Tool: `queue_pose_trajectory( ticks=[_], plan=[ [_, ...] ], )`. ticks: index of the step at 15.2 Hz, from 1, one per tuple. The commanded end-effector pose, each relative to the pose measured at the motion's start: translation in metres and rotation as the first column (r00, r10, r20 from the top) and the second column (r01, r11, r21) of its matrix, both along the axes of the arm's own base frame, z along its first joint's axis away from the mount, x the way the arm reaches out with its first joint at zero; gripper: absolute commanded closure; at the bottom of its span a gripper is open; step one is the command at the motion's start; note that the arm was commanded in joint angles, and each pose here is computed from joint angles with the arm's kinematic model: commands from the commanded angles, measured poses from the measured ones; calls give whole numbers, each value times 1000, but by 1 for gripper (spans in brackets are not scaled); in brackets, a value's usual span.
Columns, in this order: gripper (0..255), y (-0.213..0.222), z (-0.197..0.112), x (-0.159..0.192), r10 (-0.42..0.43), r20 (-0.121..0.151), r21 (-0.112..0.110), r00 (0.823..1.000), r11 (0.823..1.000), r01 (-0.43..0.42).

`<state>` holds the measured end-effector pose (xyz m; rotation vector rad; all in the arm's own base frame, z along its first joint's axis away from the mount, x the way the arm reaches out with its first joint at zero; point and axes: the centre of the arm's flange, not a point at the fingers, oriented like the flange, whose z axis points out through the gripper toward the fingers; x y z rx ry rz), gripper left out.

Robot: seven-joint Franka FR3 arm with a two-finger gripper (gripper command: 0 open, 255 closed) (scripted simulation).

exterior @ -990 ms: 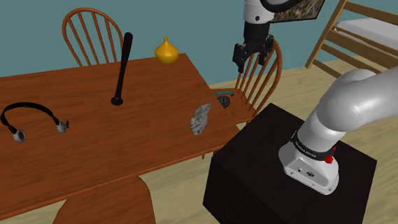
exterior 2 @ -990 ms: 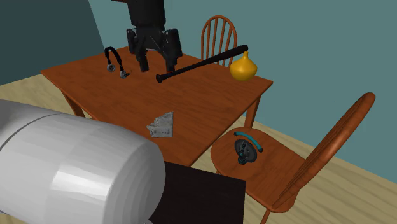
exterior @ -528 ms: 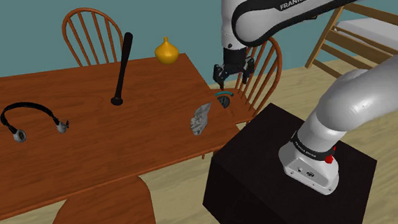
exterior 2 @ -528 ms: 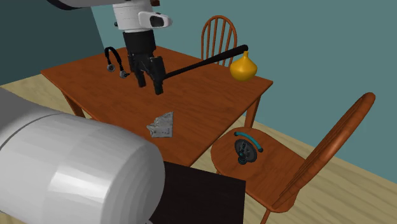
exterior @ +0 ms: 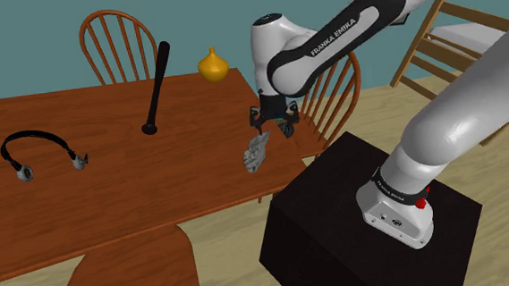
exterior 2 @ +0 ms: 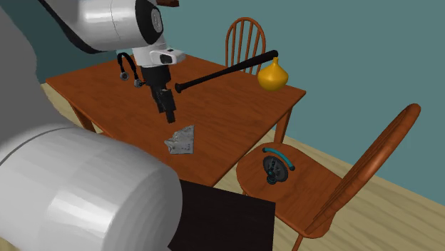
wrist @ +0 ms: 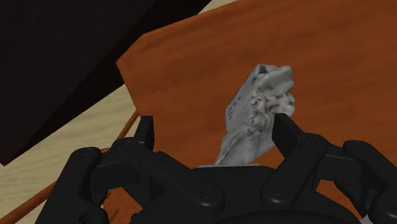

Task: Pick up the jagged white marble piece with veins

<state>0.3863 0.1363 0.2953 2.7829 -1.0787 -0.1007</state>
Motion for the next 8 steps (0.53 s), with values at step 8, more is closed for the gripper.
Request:
queue_pose_trajectory(
  ticks=[8],
  plan=[
    [0,31,-97,61,-257,30,-47,966,965,258]
  ],
)
